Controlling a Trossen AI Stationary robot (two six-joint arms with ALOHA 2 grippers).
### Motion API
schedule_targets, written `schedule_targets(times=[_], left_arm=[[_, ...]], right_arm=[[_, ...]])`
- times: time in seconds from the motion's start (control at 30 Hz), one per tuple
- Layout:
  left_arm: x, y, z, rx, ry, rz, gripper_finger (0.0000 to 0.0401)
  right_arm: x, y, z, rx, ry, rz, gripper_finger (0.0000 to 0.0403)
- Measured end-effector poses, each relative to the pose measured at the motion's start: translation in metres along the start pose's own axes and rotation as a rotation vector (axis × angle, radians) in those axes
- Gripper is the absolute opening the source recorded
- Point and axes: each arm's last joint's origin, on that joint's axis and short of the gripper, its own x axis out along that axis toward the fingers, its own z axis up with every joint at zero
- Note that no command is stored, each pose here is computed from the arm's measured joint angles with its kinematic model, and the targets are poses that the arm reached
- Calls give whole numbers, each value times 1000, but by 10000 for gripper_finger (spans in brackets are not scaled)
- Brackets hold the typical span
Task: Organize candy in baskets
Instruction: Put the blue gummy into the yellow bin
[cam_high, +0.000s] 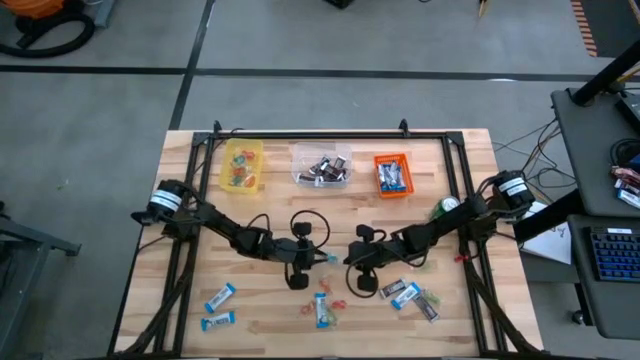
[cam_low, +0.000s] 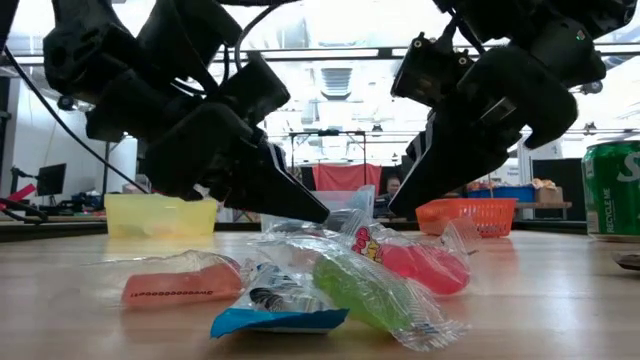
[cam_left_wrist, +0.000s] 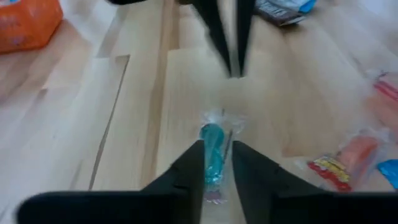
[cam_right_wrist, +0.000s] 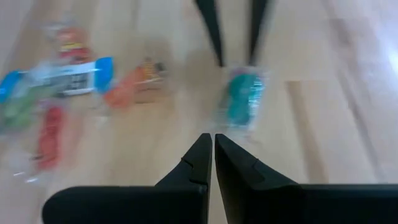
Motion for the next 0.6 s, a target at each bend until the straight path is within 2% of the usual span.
schedule_targets(times=[0.2, 0.33, 0.47, 0.6], left_arm=[[6, 0, -9, -17, 23, 16, 157], [9, -1, -14, 3, 35, 21, 200], [11, -1, -18, 3, 47, 23, 207], [14, -1, -22, -32, 50, 31, 183]], right_arm=[[-1, 5, 2, 1, 6, 122, 12], [-3, 5, 4, -1, -3, 131, 12], [-4, 6, 5, -9, -12, 135, 12], [-7, 6, 8, -25, -26, 138, 12]])
